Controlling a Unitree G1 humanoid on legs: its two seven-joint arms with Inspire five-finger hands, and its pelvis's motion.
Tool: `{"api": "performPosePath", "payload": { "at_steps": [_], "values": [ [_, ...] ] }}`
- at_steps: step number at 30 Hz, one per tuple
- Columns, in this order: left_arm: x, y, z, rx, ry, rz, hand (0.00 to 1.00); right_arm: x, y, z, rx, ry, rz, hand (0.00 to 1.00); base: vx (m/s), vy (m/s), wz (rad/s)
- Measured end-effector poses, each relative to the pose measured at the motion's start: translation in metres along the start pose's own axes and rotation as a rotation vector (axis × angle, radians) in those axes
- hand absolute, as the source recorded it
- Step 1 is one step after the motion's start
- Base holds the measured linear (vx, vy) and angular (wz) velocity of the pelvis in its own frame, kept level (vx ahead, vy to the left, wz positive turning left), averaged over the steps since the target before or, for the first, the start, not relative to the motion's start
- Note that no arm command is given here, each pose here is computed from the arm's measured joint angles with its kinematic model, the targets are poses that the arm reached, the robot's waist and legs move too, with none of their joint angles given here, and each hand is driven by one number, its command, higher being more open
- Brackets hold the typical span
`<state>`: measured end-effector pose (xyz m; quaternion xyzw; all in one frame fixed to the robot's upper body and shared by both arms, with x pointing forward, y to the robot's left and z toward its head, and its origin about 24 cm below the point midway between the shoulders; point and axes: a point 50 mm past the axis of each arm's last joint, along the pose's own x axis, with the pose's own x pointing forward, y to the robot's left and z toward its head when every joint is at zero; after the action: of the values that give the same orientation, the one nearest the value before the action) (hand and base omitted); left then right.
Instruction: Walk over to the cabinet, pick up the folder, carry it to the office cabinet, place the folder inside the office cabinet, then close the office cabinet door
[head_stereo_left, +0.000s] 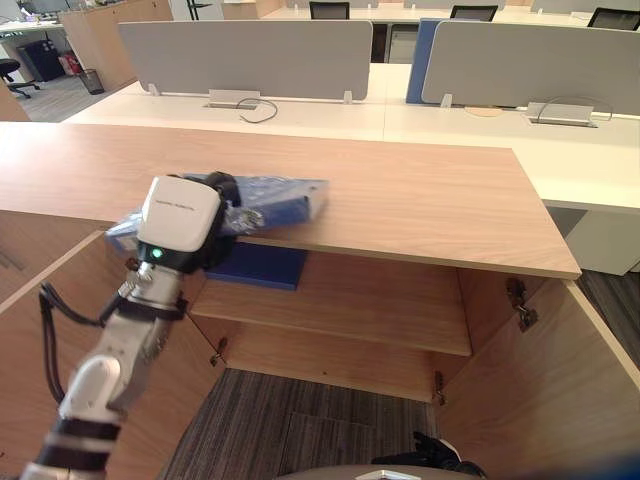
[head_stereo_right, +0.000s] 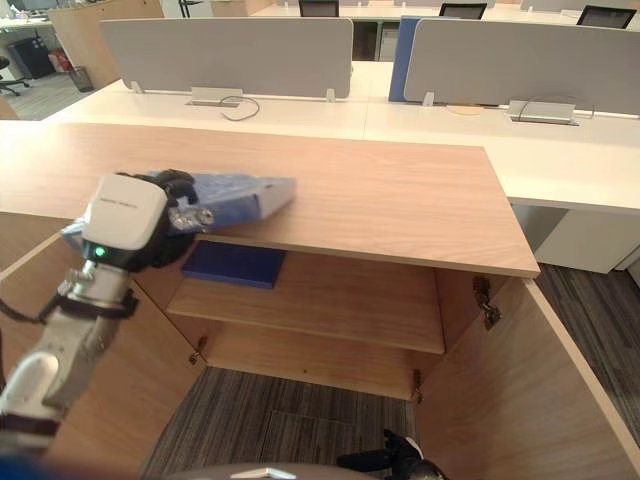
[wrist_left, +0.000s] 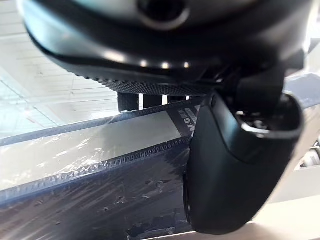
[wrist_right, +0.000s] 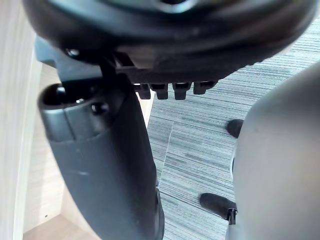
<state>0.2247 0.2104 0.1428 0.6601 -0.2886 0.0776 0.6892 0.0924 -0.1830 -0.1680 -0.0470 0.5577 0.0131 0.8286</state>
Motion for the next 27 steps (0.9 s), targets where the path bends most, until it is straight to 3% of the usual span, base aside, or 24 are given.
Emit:
{"api": "performPosePath", "payload": {
  "at_steps": [4, 8, 10, 14, 19, 25, 27],
  "values": [
    [-0.022, 0.029, 0.052, -0.613, 0.054, 0.184, 0.00, -0.005, 0.005, 0.009, 0.093, -0.099, 0.008, 1.00, 0.00, 0.006, -0.06],
    [-0.042, 0.030, 0.051, -1.014, 0.243, 0.267, 0.00, -0.026, 0.013, 0.026, 0.243, -0.298, 0.051, 1.00, -0.05, -0.002, -0.18],
    [-0.055, 0.024, 0.046, -1.225, 0.376, 0.312, 0.00, -0.045, 0.022, 0.031, 0.455, -0.407, 0.186, 1.00, -0.05, -0.014, -0.21],
    [-0.059, 0.022, 0.044, -1.400, 0.404, 0.344, 0.00, -0.076, 0.030, 0.043, 0.532, -0.546, 0.389, 1.00, 0.01, -0.013, -0.23],
    [-0.052, 0.020, 0.048, -1.531, 0.292, 0.220, 0.00, -0.129, 0.007, 0.087, 0.134, -0.765, 0.640, 1.00, 0.06, 0.022, -0.41],
    [-0.046, 0.022, 0.051, -1.526, 0.192, 0.132, 0.00, -0.157, -0.025, 0.097, -0.203, -0.697, 0.694, 1.00, 0.04, 0.026, -0.33],
    [-0.046, 0.022, 0.051, -1.534, 0.188, 0.126, 0.00, -0.167, -0.030, 0.100, -0.220, -0.708, 0.709, 1.00, -0.01, -0.001, -0.17]
  ]
}}
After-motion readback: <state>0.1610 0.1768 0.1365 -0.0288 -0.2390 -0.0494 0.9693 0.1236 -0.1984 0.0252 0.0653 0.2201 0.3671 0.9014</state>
